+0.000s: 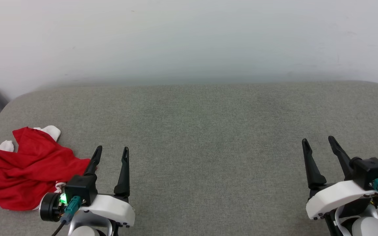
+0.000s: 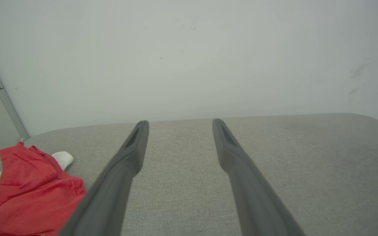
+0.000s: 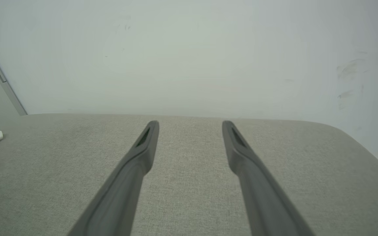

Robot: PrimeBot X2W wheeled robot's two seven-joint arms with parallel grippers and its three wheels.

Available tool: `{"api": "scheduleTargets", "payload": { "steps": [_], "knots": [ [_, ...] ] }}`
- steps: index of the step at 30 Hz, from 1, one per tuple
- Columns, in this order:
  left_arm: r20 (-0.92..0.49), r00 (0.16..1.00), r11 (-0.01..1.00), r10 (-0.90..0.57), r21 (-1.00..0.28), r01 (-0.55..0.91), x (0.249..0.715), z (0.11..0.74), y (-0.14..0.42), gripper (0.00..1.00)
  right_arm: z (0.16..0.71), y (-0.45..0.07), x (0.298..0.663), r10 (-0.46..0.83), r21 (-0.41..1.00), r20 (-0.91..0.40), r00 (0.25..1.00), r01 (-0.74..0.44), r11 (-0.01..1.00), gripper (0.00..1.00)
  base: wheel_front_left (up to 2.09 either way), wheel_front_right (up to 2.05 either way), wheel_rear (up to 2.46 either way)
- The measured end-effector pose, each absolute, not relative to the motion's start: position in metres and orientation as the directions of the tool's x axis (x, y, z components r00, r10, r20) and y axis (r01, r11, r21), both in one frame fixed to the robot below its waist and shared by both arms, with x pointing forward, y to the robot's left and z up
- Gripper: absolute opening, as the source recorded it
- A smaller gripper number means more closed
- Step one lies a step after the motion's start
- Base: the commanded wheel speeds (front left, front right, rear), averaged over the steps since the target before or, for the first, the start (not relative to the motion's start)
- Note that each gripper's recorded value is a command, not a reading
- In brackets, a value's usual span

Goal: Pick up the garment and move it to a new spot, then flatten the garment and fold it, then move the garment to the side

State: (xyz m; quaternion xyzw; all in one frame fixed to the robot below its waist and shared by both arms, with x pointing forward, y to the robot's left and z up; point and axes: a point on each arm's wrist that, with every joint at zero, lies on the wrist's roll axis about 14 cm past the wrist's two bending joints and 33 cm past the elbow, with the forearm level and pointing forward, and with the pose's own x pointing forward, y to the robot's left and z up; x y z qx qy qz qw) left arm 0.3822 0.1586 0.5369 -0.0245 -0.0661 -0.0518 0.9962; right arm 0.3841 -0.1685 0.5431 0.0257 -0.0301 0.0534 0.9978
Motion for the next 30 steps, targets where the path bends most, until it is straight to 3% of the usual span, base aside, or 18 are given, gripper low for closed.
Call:
{"api": "scheduleTargets", "payload": {
  "steps": [30],
  "knots": [
    [0.146,0.985,0.996,-0.093,0.011,0.093,0.3817,0.5312,0.1599,1.00,0.5459,-0.1756,0.3814,0.087,-0.040,0.085,0.993,-0.083,0.996,1.00,0.00,0.00,0.00]
  ]
}}
